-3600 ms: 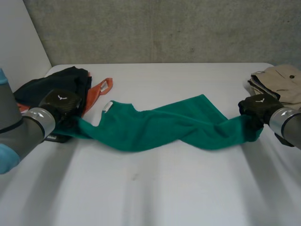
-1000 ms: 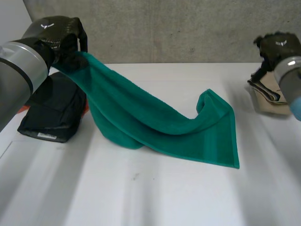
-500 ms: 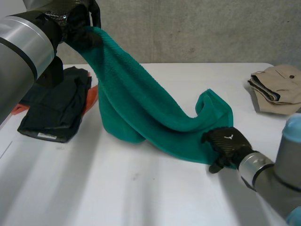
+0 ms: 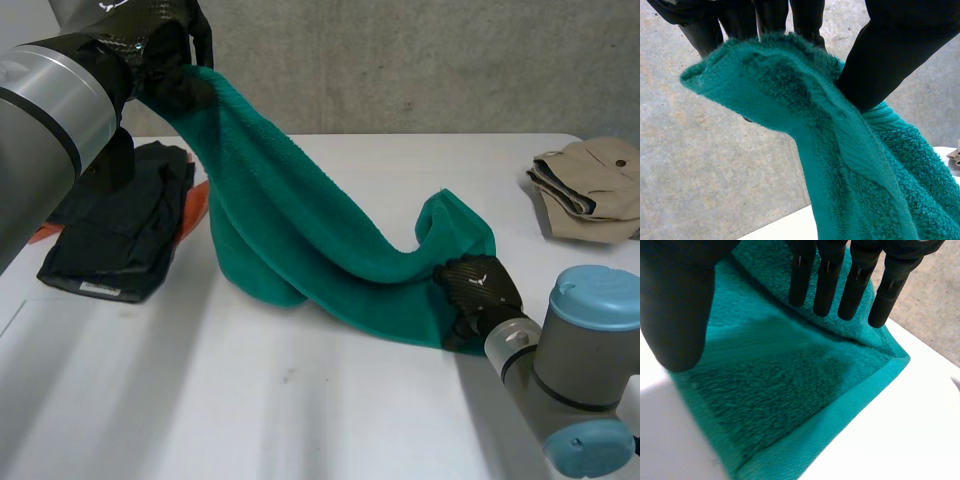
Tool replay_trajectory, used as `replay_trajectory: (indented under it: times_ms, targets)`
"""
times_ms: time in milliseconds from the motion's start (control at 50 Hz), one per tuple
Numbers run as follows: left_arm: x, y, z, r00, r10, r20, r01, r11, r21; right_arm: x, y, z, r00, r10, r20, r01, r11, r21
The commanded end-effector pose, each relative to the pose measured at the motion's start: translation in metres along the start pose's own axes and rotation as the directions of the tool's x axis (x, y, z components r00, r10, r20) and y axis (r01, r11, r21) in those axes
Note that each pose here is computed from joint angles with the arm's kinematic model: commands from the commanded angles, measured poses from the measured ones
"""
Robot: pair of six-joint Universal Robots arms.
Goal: Fold the laundry.
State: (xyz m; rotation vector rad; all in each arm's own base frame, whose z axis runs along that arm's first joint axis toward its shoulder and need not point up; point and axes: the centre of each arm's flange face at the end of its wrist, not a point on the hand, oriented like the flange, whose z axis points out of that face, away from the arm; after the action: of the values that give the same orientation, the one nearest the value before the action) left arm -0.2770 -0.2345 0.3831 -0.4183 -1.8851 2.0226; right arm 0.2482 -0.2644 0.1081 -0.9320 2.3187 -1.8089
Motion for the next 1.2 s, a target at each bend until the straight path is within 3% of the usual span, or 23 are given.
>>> replay_trajectory:
  times_ms: [20, 340, 440, 540, 580, 700, 820, 880, 960, 1020, 1080, 1120, 1180, 1200]
  targets:
    - [0.0, 0.001, -0.001, 1.0, 0.002, 0.001, -0.002, 1.0, -0.004, 0.005, -0.001, 0.014, 1.0, -0.014, -0.021, 0.014, 1.0, 0.015]
    - [-0.006, 0.007, 0.0, 1.0, 0.006, 0.02, -0.006, 1.0, -0.028, 0.025, -0.027, 0.026, 0.994, -0.041, -0.103, 0.053, 0.992, 0.118]
    - [-0.028, 0.02, 0.006, 0.996, 0.036, 0.084, -0.03, 0.997, -0.071, 0.055, -0.079, -0.009, 0.975, -0.13, -0.179, 0.159, 0.974, 0.16]
    - [-0.051, 0.037, 0.011, 0.985, 0.105, 0.137, -0.086, 0.987, -0.138, 0.093, -0.123, -0.054, 0.942, -0.255, -0.219, 0.28, 0.956, 0.087]
    - [-0.062, 0.049, 0.014, 0.977, 0.146, 0.154, -0.117, 0.976, -0.183, 0.103, -0.133, -0.068, 0.938, -0.282, -0.203, 0.299, 0.953, 0.055]
    - [-0.077, 0.097, 0.025, 0.968, 0.217, 0.128, -0.164, 0.928, -0.334, 0.108, -0.128, -0.092, 0.947, -0.318, 0.041, 0.321, 0.941, -0.105]
    - [-0.081, 0.154, 0.039, 0.974, 0.215, 0.074, -0.153, 0.861, -0.485, 0.097, -0.109, -0.062, 0.915, -0.364, 0.173, 0.388, 0.912, -0.132]
    - [-0.08, 0.166, 0.05, 0.975, 0.214, 0.065, -0.154, 0.851, -0.502, 0.091, -0.102, -0.044, 0.915, -0.364, 0.174, 0.389, 0.909, -0.147]
    - [-0.081, 0.168, 0.078, 0.975, 0.209, 0.08, -0.151, 0.878, -0.455, 0.096, -0.105, -0.002, 0.921, -0.386, 0.053, 0.389, 0.913, -0.12]
    - [-0.08, 0.143, 0.103, 0.974, 0.195, 0.117, -0.146, 0.93, -0.338, 0.111, -0.131, 0.03, 0.922, -0.364, -0.13, 0.367, 0.93, 0.001]
    - [-0.078, 0.099, 0.122, 0.974, 0.155, 0.166, -0.13, 0.98, -0.152, 0.134, -0.174, 0.051, 0.91, -0.257, -0.324, 0.333, 0.92, 0.206]
    - [-0.077, 0.062, 0.134, 0.974, 0.102, 0.2, -0.111, 0.993, 0.032, 0.152, -0.209, 0.054, 0.897, -0.123, -0.425, 0.301, 0.874, 0.382]
    - [-0.08, 0.02, 0.137, 0.973, 0.025, 0.228, -0.08, 0.969, 0.235, 0.165, -0.233, 0.053, 0.885, 0.02, -0.465, 0.267, 0.795, 0.544]
    - [-0.08, 0.01, 0.136, 0.973, 0.004, 0.23, -0.071, 0.957, 0.281, 0.172, -0.248, 0.049, 0.877, 0.106, -0.468, 0.255, 0.723, 0.642]
